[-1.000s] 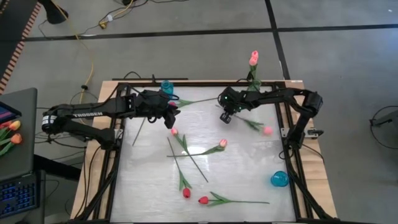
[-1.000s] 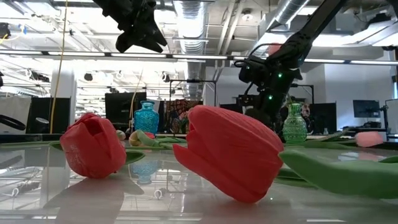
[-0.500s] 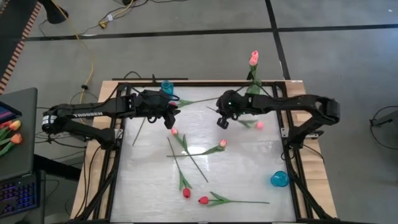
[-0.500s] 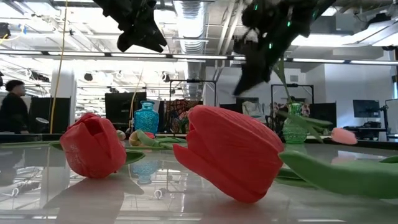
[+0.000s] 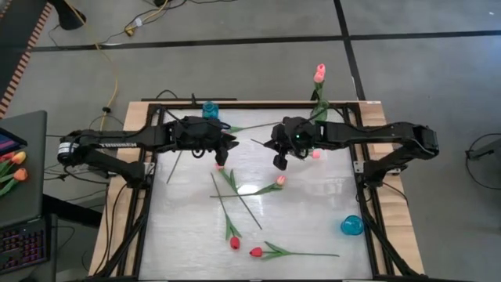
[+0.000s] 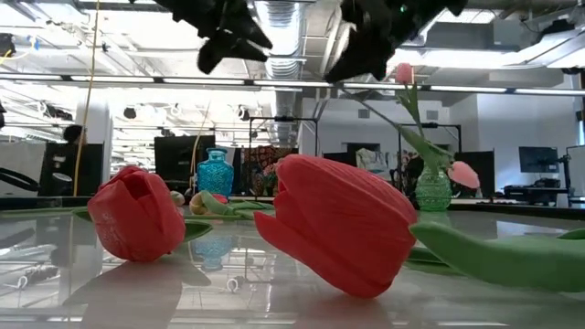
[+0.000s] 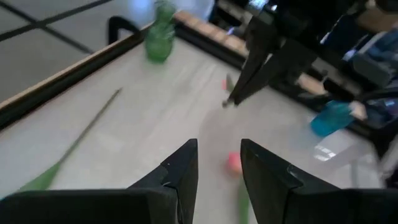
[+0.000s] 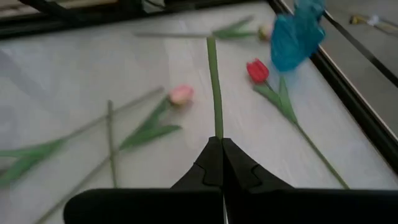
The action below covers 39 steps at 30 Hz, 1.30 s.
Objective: Sort flowers into vase by color
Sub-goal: Put the pink flower into the green vase
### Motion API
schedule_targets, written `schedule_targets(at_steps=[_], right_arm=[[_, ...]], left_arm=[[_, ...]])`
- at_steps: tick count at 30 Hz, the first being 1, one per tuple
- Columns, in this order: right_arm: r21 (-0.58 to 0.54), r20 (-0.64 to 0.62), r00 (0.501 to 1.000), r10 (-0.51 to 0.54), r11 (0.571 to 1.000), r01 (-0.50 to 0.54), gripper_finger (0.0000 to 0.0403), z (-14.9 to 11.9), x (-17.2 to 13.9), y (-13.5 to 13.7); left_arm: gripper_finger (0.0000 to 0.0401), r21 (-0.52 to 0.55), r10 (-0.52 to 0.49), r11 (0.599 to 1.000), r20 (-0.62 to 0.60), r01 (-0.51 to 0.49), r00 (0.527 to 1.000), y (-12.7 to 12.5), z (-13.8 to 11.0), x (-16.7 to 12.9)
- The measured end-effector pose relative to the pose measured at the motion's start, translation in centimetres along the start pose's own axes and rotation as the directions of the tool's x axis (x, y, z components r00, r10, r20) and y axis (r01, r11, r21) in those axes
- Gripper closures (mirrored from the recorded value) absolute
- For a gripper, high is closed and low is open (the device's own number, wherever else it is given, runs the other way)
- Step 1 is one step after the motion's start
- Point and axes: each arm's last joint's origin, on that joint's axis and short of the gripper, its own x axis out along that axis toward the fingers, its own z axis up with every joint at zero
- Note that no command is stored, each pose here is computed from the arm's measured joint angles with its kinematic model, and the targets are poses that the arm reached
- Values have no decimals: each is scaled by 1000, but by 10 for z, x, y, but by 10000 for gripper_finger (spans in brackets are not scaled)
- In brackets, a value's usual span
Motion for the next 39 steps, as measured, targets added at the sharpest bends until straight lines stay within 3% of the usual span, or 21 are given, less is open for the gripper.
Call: schedule_targets(at_steps=[4,9,14,18,23,29,39], right_arm=[[-13,6,1000,23,1000,-22,385,2,-2,8],[17,8,999,49,999,-49,385,2,-3,18],[35,19,996,84,996,-84,385,2,-7,30],[72,90,989,115,990,-122,384,9,-14,35],[66,167,974,151,984,-164,384,17,-22,42],[84,174,972,156,981,-173,384,18,-24,41],[87,232,960,159,979,-184,384,23,-25,40]], left_arm=[[274,-42,-55,998,-7,54,998,-2,0,4],[212,-48,-78,996,-1,77,997,-6,0,3],[144,1,-164,986,0,164,986,-15,-1,8],[118,66,-213,975,35,210,977,-28,-3,13],[118,105,-267,961,98,257,959,-39,-3,22],[130,112,-220,973,156,204,963,-39,1,21],[182,124,-245,966,184,225,952,-41,4,20]])
